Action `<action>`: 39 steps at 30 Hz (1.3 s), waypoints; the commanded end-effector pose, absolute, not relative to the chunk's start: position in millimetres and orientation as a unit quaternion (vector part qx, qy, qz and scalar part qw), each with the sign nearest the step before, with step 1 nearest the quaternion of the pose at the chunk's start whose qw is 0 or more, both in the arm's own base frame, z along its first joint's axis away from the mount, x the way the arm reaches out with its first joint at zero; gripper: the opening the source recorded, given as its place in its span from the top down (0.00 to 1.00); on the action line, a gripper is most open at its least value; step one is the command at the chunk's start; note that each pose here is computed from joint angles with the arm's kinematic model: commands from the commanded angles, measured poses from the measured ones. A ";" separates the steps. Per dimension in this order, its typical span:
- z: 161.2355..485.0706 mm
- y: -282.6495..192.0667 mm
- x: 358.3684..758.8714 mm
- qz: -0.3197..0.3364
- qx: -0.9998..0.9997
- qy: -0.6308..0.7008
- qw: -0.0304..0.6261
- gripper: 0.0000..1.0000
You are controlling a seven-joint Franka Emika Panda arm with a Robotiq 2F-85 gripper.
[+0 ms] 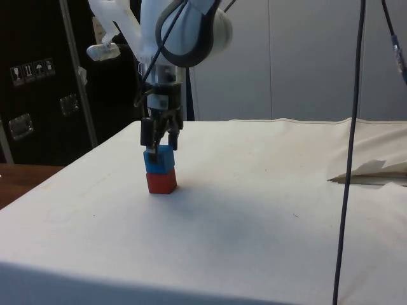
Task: Stack the two cubes.
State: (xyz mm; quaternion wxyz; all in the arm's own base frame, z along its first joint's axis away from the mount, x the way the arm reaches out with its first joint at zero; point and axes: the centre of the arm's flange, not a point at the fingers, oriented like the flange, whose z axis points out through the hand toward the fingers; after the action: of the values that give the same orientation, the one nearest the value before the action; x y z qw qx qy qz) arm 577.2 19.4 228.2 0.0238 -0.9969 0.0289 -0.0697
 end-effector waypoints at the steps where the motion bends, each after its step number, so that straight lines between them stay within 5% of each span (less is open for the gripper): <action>1: 228.2 19.4 577.2 -0.070 -0.997 0.029 0.024 0.05; 8: 228.2 19.4 577.2 -0.070 -0.997 0.029 0.024 0.00; 39: 317.5 16.3 577.6 -0.072 -0.997 0.024 0.012 0.00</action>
State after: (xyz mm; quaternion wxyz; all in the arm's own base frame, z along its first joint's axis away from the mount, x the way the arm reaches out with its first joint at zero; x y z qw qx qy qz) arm 578.2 17.1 316.3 0.0192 -0.9966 0.0223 -0.0766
